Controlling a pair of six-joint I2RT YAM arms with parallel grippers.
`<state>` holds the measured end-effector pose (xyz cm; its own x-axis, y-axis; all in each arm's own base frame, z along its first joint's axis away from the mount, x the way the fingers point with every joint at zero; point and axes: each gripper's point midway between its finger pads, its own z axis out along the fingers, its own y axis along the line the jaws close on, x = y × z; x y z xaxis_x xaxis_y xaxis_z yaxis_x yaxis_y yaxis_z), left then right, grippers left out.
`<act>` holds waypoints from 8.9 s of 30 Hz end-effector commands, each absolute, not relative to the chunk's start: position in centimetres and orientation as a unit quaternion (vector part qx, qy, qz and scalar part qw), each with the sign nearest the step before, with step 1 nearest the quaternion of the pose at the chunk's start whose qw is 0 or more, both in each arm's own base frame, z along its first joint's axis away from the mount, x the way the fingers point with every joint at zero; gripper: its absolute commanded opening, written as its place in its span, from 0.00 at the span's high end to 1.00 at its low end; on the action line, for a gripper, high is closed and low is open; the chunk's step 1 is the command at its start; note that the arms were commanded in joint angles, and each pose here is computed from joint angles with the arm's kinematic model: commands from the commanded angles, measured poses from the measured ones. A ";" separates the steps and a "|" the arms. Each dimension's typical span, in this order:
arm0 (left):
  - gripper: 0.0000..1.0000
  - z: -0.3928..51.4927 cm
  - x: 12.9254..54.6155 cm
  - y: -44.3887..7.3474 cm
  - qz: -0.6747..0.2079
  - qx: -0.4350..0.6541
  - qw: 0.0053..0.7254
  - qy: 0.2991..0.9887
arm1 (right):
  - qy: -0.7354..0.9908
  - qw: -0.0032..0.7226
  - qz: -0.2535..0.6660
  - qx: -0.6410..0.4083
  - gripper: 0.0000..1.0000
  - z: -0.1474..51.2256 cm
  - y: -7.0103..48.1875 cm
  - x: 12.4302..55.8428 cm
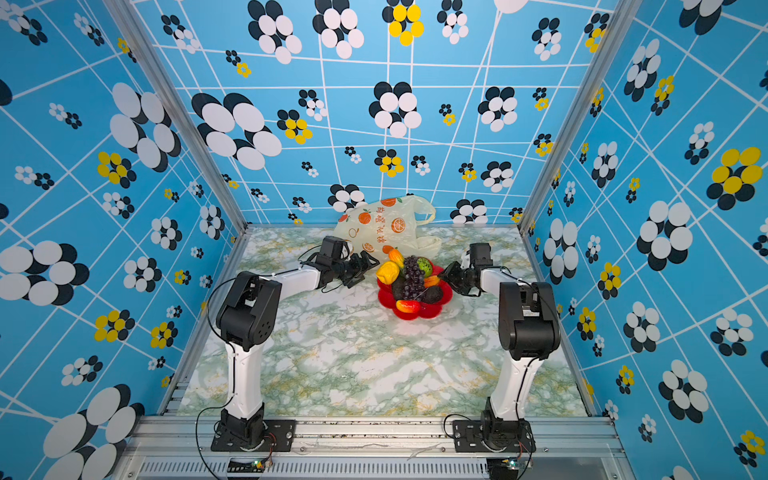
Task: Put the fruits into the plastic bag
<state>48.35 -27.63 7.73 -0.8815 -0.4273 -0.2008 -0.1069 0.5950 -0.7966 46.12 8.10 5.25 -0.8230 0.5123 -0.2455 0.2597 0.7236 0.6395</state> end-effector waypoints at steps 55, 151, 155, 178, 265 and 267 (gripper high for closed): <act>0.00 25.4 32.5 -18.7 -0.435 -0.124 0.320 0.833 | 0.907 0.180 0.321 0.205 1.00 6.1 8.3 37.2; 0.01 23.4 30.5 -15.8 -0.433 -0.143 0.302 0.837 | 0.890 0.280 0.311 0.180 0.24 15.4 11.8 41.4; 0.01 24.0 29.4 -14.7 -0.430 -0.151 0.307 0.835 | 0.895 0.269 0.310 0.177 0.21 15.0 12.4 46.4; 0.01 23.9 28.8 -12.8 -0.440 -0.178 0.308 0.825 | 0.905 0.249 0.277 0.205 0.01 9.8 7.4 54.9; 0.01 31.0 28.4 -11.5 -0.476 -0.104 0.402 0.775 | 0.777 0.618 0.034 -0.114 1.00 43.8 15.2 49.8; 0.01 31.8 28.6 -11.9 -0.490 -0.097 0.408 0.764 | 0.755 0.638 0.005 -0.154 1.00 46.0 16.5 48.6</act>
